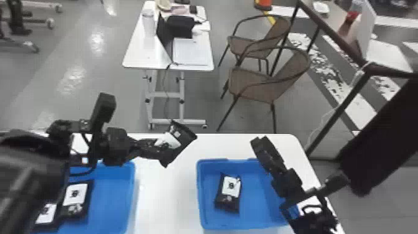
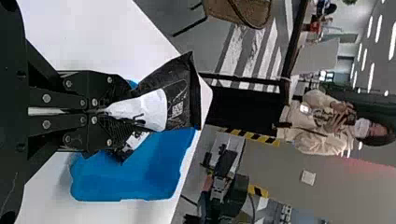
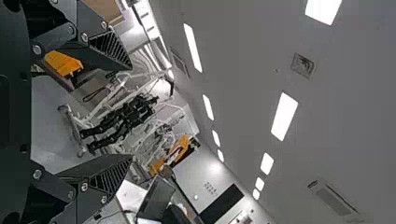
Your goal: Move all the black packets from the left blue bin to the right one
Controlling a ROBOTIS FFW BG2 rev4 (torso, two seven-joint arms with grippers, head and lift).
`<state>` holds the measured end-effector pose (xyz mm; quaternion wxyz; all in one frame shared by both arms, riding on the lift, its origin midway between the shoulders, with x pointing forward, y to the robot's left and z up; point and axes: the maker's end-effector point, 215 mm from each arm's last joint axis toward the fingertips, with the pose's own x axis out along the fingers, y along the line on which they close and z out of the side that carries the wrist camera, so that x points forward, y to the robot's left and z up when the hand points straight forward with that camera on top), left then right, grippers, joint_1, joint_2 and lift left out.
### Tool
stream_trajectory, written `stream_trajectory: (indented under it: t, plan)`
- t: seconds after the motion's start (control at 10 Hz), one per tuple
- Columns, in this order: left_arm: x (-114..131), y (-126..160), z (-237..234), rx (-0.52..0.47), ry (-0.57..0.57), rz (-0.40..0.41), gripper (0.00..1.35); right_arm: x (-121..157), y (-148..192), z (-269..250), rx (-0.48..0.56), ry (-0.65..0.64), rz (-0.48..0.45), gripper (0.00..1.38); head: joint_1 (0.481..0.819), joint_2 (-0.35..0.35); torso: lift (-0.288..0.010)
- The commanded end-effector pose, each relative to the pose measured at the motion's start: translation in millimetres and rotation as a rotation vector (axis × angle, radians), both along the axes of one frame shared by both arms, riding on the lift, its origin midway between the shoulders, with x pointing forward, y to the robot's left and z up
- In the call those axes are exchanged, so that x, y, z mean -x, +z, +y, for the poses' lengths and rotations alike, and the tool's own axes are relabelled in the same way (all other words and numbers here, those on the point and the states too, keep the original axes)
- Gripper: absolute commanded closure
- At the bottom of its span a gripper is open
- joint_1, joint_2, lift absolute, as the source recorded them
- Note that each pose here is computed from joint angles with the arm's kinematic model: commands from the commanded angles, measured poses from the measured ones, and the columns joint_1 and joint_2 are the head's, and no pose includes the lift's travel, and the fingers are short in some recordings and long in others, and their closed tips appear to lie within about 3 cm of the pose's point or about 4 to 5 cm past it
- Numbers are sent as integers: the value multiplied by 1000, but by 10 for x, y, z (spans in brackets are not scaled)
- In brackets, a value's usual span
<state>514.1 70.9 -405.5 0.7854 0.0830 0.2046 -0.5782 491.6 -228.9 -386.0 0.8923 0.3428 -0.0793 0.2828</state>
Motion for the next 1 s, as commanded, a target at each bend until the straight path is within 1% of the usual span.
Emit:
stream_trajectory:
  t: [0.0,0.1,0.3,0.5,0.6,0.9]
  plan:
    - [-73,12,-394,7,-80,-56,1139,-117,174,202,2,39,-36,381,695,-172,0]
    - [-113,48,-684,1,-123,-93,1139,-148,215,307,2,57,-45,381,695,-177,0]
    - [-61,68,-1134,-8,-210,-115,1139,-175,193,420,-5,75,-41,381,695,-209,0]
    - [11,-16,-1334,-16,-246,-108,1139,-183,262,545,-6,98,-55,383,695,-242,0]
    - [21,2,-1396,3,-245,-105,1139,-194,272,624,-9,112,-56,377,695,-249,0]
    - [26,102,-1572,20,-261,-121,1139,-177,235,877,-12,159,-45,372,695,-248,0]
